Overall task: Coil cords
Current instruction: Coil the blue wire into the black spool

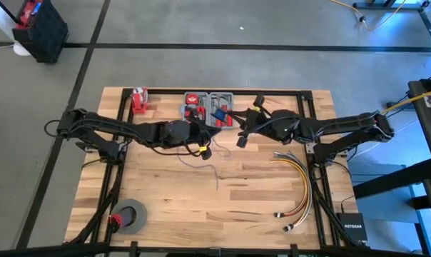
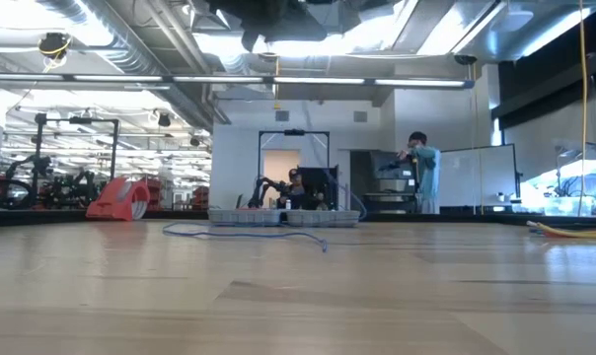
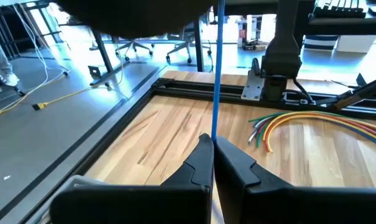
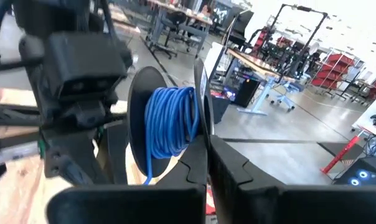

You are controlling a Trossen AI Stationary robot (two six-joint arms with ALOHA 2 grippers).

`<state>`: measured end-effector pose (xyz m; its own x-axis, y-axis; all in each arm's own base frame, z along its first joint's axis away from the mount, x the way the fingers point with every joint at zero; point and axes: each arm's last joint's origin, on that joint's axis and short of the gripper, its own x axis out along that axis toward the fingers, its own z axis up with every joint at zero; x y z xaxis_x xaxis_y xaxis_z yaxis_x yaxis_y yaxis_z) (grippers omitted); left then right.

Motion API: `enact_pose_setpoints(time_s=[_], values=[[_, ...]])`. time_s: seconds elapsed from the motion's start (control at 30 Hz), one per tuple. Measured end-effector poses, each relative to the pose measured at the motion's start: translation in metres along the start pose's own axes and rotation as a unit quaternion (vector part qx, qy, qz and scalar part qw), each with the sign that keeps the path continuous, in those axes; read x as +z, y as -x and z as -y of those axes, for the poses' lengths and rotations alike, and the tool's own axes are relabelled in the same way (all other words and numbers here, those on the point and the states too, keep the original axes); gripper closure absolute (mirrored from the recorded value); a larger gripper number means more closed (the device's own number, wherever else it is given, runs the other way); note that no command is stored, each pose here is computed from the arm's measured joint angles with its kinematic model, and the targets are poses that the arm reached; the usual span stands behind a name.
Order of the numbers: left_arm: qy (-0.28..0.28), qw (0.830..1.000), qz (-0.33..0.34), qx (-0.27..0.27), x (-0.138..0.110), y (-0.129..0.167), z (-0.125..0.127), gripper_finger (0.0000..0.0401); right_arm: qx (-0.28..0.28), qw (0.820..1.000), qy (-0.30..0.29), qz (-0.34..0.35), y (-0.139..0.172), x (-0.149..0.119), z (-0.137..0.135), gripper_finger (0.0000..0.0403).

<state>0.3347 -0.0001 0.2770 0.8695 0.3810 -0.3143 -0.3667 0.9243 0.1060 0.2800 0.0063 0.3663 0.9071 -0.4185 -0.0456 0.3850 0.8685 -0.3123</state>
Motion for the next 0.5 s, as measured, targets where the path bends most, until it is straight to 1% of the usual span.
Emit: enact_pose_setpoints(time_s=[0.3, 0.5], values=[[-0.009, 1.000, -0.002, 0.000, -0.001, -0.001, 0.000, 0.0401, 0.016, 0.998, -0.028, 0.058, 0.023, 0.021, 0.018, 0.0397], [-0.012, 1.000, -0.005, 0.000, -0.003, -0.001, 0.001, 0.0401, 0.017, 0.996, -0.034, 0.083, 0.031, 0.028, 0.024, 0.0397]])
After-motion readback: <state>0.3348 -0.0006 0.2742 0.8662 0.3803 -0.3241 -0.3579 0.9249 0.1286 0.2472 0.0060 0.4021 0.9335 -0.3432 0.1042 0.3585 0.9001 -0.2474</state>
